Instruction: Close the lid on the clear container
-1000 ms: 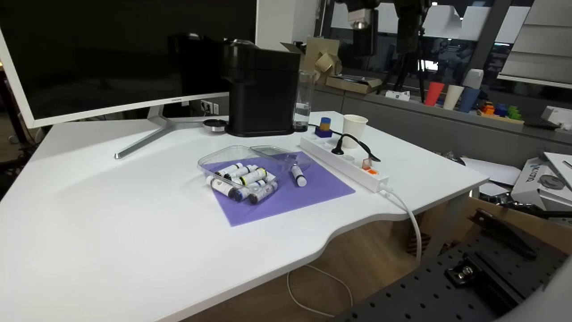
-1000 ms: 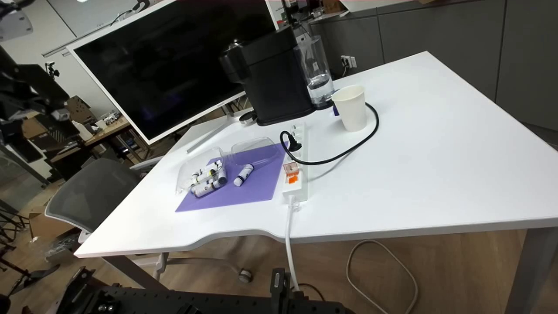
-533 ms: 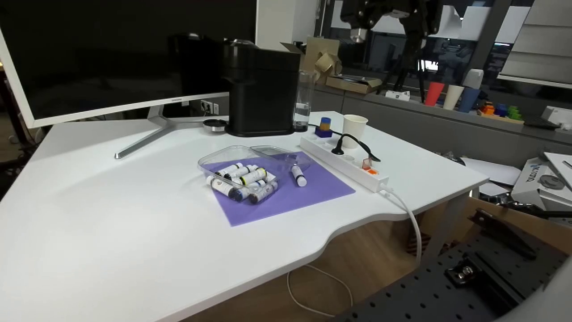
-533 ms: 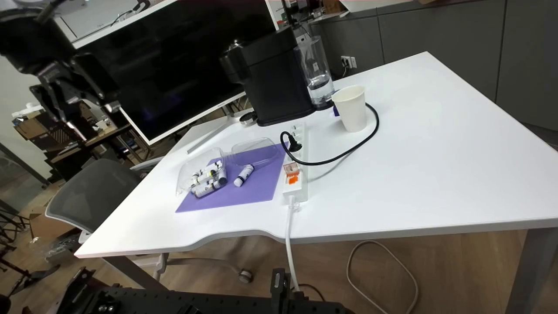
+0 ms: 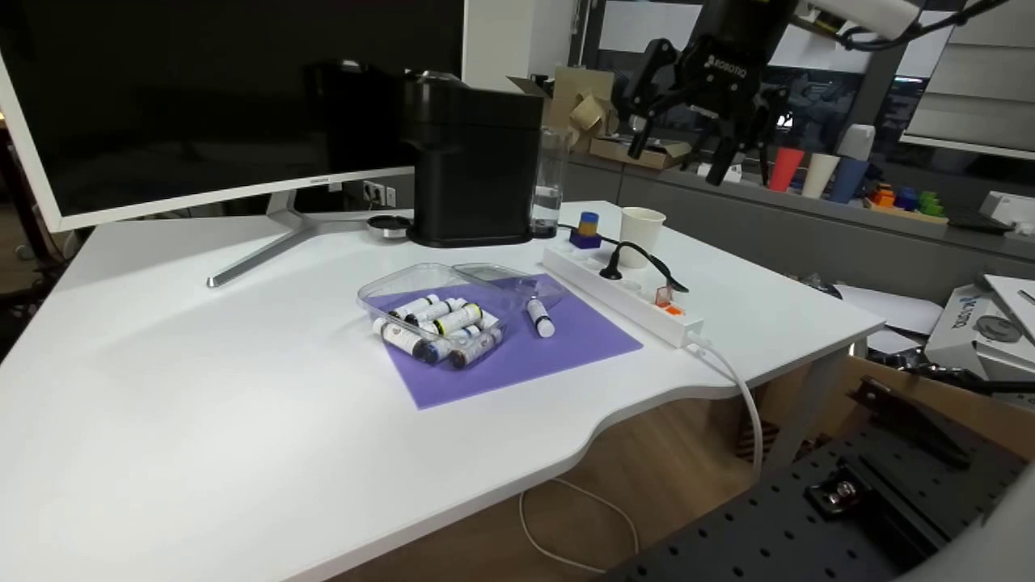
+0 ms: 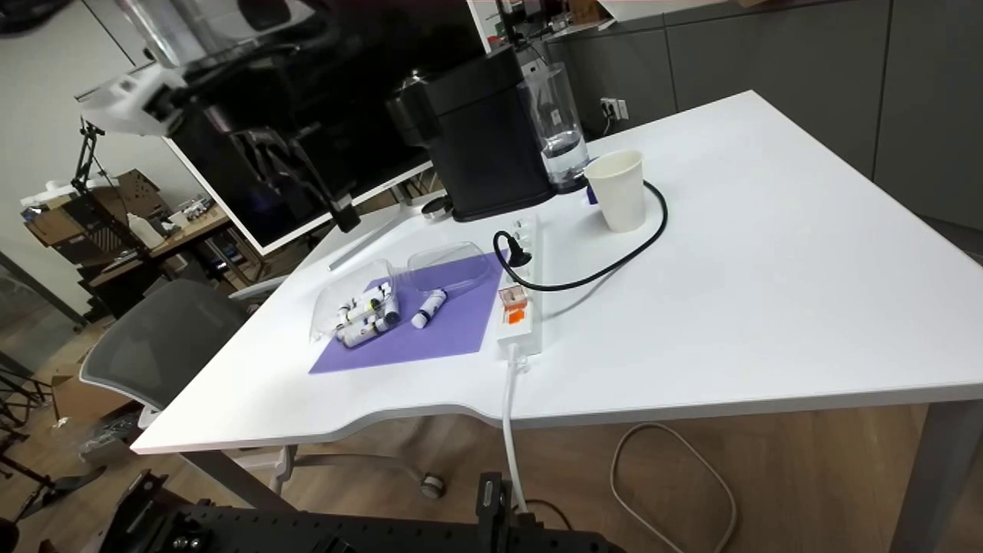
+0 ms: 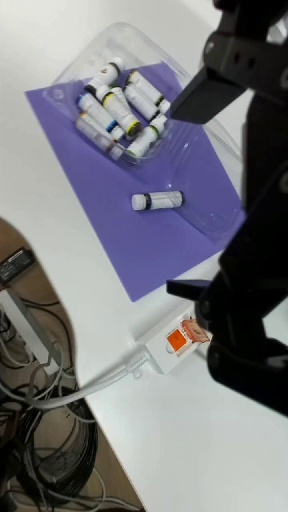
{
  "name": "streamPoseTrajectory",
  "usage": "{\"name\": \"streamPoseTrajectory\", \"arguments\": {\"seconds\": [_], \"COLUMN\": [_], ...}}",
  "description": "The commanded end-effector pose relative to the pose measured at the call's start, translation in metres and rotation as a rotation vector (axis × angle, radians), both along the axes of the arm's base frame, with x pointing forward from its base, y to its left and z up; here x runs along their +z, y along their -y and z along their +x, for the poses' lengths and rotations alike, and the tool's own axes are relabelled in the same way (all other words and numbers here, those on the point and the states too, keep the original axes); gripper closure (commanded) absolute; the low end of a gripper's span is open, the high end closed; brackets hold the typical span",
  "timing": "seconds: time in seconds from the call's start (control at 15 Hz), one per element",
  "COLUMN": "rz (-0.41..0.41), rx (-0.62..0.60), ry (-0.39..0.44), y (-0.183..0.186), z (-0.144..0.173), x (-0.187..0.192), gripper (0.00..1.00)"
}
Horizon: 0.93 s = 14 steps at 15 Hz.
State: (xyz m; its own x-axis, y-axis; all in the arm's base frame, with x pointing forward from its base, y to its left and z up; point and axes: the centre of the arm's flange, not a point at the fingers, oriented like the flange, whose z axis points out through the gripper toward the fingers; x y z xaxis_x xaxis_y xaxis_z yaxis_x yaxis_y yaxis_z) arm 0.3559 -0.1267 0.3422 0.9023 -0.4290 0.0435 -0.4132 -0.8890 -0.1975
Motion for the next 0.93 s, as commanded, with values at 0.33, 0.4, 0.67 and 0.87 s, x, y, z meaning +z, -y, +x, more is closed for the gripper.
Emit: {"name": "streamPoseTrajectory", "arguments": {"seconds": [0.33,0.4,0.67,0.87], "rz": [0.055,0.053,0.065,0.133], "rx": [-0.239,-0.247,-0.331,-0.46], "ry": [0.088,0.087,0.141,0.178], "y": [0.011,0.012,0.014,0.026], "z": [0.041,0.043,0.044,0.053], "x": [-0.035,-0.036,-0.045,-0.07], "gripper": [0.0,0.0,0.0,0.0]}}
